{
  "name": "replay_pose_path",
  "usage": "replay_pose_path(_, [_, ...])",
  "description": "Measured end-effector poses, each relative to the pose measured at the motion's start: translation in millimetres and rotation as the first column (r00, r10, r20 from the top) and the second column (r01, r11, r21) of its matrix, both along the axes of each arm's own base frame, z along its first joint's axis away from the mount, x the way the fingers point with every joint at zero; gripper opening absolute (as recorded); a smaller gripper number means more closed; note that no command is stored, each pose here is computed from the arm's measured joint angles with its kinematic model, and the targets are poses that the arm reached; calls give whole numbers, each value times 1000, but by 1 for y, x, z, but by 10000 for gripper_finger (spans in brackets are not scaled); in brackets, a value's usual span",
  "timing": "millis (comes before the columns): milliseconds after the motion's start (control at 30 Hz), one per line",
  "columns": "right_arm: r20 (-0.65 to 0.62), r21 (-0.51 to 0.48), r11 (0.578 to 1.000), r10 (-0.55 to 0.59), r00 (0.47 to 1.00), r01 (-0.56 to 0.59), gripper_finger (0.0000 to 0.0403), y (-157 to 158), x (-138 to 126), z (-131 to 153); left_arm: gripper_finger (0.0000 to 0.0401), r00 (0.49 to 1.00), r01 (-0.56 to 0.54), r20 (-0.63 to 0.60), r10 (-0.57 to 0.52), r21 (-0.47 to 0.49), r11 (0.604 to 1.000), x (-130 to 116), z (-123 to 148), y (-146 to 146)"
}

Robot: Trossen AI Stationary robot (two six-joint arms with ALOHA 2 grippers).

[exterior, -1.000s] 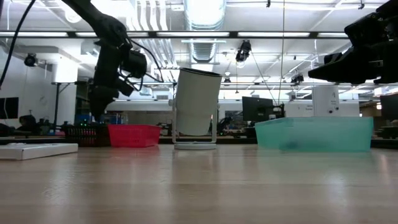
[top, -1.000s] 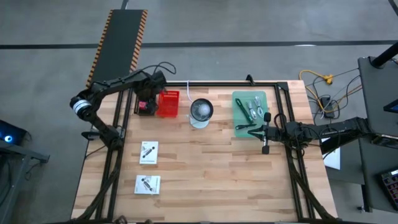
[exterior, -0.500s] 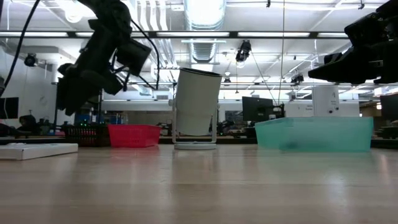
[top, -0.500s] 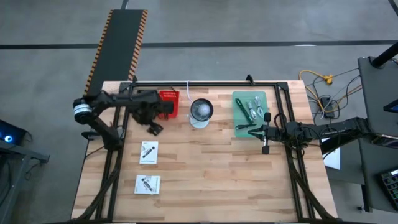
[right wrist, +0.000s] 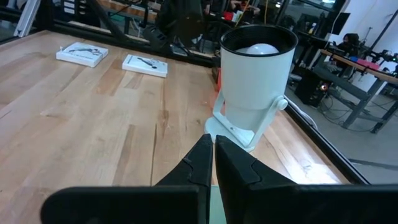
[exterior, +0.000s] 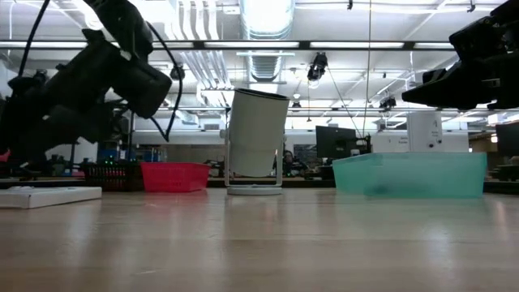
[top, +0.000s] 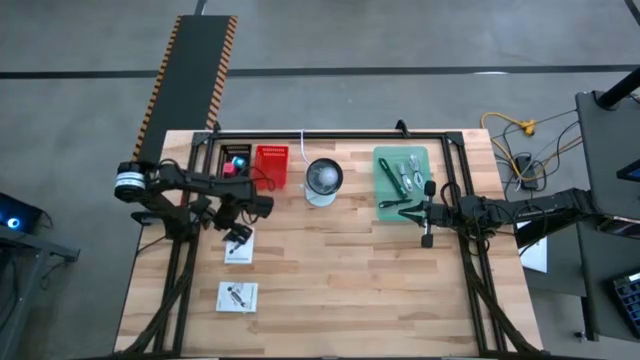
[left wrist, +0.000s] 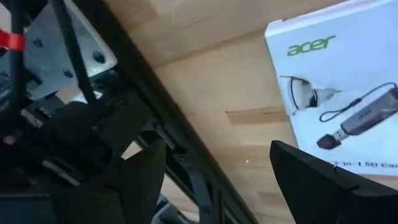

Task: Pick and place items into bin
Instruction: Put the white card reader box into the red bin

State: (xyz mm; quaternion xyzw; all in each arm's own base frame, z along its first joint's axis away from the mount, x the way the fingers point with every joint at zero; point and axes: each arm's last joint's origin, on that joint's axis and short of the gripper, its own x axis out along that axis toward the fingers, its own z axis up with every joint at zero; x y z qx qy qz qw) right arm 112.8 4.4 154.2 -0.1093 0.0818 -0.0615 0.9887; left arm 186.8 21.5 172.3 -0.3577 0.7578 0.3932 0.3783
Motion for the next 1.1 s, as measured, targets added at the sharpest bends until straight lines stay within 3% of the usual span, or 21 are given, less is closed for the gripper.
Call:
replay_pose_path(100, [0, 0, 1000, 0, 1000, 0, 8, 0, 0, 0, 270, 1000, 8, 29, -9, 8, 1000, 0, -5, -3])
replay_pose_path(333, [0, 0, 1000, 0, 1000, 0, 8, 0, 0, 0, 270, 965, 25, 260, -35, 42, 999, 13, -10, -4])
replay_pose_path(1100, [-6, 6, 1000, -1, 1000, 1, 8, 0, 0, -1, 270, 983, 85, 163, -90, 39, 996, -5, -22, -12])
